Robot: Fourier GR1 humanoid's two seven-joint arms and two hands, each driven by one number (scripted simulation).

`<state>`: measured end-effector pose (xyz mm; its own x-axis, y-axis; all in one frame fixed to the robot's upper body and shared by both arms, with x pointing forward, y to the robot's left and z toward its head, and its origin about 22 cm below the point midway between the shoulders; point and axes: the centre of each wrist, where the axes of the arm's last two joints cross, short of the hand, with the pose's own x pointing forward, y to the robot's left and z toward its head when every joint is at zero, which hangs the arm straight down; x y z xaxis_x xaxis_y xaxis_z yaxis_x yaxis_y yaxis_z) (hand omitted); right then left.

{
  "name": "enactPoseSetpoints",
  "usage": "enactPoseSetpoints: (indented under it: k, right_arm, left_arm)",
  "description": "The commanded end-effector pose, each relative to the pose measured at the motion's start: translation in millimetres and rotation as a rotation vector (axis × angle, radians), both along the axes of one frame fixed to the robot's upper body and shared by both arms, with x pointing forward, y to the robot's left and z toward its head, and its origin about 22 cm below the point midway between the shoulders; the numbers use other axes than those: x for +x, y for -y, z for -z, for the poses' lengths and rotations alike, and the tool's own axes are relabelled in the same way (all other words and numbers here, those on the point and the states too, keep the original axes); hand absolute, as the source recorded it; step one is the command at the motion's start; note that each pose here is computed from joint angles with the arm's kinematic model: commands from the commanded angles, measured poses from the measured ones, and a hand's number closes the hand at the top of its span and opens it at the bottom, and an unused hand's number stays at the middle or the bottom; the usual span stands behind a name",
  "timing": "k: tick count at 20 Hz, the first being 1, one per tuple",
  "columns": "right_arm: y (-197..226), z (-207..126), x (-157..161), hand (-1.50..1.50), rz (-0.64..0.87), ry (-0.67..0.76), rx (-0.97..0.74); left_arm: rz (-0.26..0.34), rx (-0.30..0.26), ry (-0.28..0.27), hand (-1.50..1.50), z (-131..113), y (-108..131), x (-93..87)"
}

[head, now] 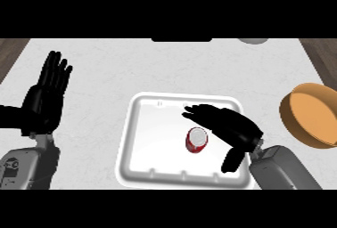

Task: Pick the can from the tray and place it in the pot

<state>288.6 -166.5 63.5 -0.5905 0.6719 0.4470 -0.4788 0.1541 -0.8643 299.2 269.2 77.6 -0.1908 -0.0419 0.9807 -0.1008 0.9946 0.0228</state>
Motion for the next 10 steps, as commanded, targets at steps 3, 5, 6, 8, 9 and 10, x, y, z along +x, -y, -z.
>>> enactPoseSetpoints:
  k: [3, 5, 6, 8, 9, 10]
  right_arm:
    - [-12.1, 23.6, -10.0, -1.5, 0.054, 0.014, -0.059]
    - [-10.7, 29.3, 5.3, -1.5, 0.049, -0.008, -0.049]
    - [5.2, 22.2, 6.5, -1.5, 0.06, -0.003, -0.034]
    - [-22.4, 46.3, 23.0, -1.5, 0.049, 0.011, -0.039]
    - [-7.0, 38.8, 5.0, -1.5, 0.038, 0.01, -0.044]
    - [-4.1, 67.1, -1.5, -1.5, 0.012, 0.002, -0.039]
  left_arm:
    - [0.001, -0.014, 0.01, 0.0, -3.3, 2.1, -0.2]
    - [0.022, -0.001, 0.004, 0.0, -9.5, 5.6, 0.0]
    - [0.018, 0.003, -0.002, 0.0, -6.0, -19.1, -5.1]
    - [0.009, 0.001, 0.003, 0.0, -4.7, 2.1, -1.6]
    - [-0.012, 0.021, 0.0, 0.0, 3.4, -2.1, 4.5]
    - [-0.003, -0.004, -0.007, 0.0, -8.3, 4.8, 15.4]
